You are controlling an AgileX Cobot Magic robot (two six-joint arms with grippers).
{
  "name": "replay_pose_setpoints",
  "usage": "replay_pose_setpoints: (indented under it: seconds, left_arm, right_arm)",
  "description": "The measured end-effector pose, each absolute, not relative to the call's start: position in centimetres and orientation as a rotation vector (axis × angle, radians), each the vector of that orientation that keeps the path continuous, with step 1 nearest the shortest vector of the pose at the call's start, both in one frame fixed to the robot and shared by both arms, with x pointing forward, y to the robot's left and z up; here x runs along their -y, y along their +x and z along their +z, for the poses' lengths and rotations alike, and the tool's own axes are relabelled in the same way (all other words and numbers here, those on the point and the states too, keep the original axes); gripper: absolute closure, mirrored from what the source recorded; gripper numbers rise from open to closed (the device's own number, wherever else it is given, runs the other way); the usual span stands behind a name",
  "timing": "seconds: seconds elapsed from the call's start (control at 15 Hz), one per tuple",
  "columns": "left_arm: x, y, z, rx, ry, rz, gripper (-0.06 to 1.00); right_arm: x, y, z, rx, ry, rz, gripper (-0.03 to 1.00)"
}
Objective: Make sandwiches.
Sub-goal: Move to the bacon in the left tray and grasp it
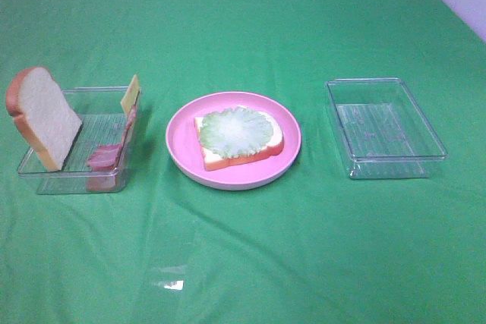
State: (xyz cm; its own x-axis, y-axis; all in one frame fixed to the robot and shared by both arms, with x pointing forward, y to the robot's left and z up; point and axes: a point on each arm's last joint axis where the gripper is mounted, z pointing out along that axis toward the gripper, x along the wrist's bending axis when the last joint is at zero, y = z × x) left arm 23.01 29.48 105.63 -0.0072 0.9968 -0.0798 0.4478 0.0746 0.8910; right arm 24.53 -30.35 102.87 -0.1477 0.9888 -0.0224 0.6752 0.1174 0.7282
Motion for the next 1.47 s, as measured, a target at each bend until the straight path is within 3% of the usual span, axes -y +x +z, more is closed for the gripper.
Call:
replay_pose_setpoints:
  seconds: [1.47]
  left_arm:
    - [-29.5,23.0,105.6,-1.568,1.482,0.884,-0.03]
  right_arm:
    - [30.4,23.2,102.8,-1.662,1.684,0.814,0.01]
